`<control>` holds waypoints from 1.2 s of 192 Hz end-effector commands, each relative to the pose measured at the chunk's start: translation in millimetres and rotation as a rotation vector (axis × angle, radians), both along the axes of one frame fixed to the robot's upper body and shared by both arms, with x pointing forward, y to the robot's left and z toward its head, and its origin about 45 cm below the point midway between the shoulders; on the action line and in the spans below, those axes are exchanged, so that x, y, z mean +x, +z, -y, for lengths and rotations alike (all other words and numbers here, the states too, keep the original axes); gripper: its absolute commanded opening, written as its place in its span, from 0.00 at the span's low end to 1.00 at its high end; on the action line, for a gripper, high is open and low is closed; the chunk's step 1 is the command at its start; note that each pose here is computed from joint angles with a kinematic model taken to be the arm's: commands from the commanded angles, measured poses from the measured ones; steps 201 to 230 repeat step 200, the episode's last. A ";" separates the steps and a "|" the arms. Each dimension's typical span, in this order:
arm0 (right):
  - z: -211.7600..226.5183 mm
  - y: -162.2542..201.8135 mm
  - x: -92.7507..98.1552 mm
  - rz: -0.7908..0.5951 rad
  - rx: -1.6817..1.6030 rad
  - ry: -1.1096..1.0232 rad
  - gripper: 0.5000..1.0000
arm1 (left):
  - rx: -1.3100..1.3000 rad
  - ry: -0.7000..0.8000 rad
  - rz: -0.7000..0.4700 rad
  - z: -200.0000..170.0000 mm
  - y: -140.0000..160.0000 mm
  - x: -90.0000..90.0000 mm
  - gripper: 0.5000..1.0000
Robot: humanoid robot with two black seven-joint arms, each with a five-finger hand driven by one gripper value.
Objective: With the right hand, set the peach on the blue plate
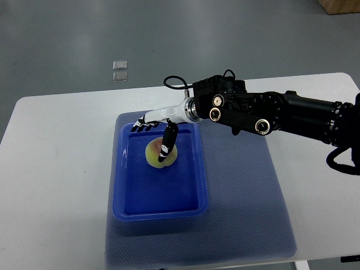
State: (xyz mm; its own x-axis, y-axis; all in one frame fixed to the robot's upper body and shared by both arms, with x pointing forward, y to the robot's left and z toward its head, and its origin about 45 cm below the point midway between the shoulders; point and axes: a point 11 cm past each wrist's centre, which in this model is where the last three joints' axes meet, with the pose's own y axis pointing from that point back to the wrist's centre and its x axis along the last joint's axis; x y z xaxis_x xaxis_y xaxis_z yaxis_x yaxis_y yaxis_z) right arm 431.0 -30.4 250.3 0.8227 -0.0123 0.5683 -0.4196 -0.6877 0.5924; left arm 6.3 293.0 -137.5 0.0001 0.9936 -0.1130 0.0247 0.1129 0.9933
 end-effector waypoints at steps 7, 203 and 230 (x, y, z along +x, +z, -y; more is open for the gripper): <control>31.4 46.3 29.4 0.029 0.159 -0.128 0.86 | 0.002 0.000 0.000 -0.5 0.0 0.0 1.00; 239.9 -68.8 29.1 -0.470 1.773 -1.137 0.86 | -0.013 -0.005 -0.001 4.4 0.1 -0.3 1.00; 239.9 -68.8 29.1 -0.470 1.773 -1.137 0.86 | -0.013 -0.005 -0.001 4.4 0.1 -0.3 1.00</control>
